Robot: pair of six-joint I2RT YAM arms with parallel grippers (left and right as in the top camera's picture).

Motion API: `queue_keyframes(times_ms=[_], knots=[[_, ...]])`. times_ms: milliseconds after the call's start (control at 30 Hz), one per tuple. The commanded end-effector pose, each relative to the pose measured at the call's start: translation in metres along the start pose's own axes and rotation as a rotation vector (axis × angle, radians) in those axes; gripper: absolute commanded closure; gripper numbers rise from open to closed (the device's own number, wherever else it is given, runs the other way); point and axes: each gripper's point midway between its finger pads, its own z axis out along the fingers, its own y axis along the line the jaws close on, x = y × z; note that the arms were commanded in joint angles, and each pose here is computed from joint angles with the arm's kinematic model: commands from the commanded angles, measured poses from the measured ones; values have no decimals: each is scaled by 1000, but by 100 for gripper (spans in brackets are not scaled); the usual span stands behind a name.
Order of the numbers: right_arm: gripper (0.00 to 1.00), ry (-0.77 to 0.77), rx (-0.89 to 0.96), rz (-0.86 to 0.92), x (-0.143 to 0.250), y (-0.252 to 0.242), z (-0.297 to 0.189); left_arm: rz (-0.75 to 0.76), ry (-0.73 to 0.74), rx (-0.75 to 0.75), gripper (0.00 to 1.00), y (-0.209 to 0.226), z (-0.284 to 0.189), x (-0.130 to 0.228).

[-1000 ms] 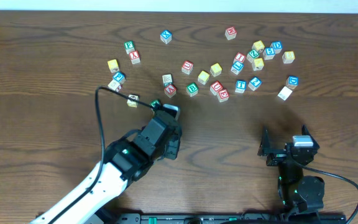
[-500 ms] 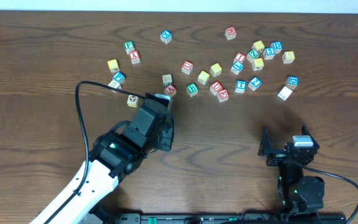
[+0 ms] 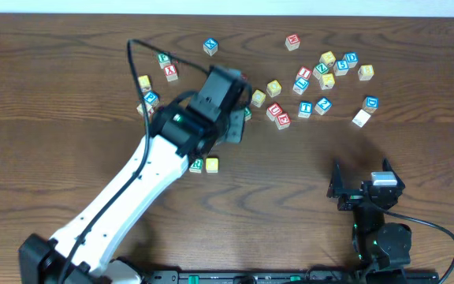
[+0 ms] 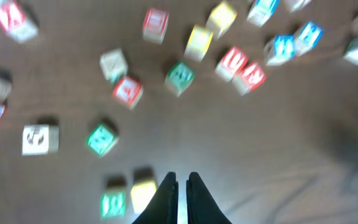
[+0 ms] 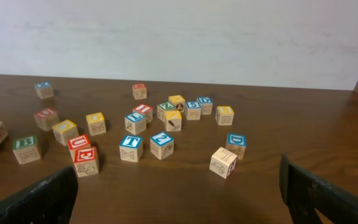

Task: Spell out ROBOT
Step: 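Raise the left gripper and reach back toward the green B block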

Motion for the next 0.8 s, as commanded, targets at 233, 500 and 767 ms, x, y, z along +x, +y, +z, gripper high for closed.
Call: queue_keyframes(times_ms=[233,500,767], knots=[[1,5,6,10,2,-2,0,-6,-15,98,93,-20,-4,-13],[1,5,6,10,1,-2,0,-308,-93,-21,93,1,-3,-29],[1,5,6,10,2,-2,0,-361,-114,-71,92,0,-2,-56]])
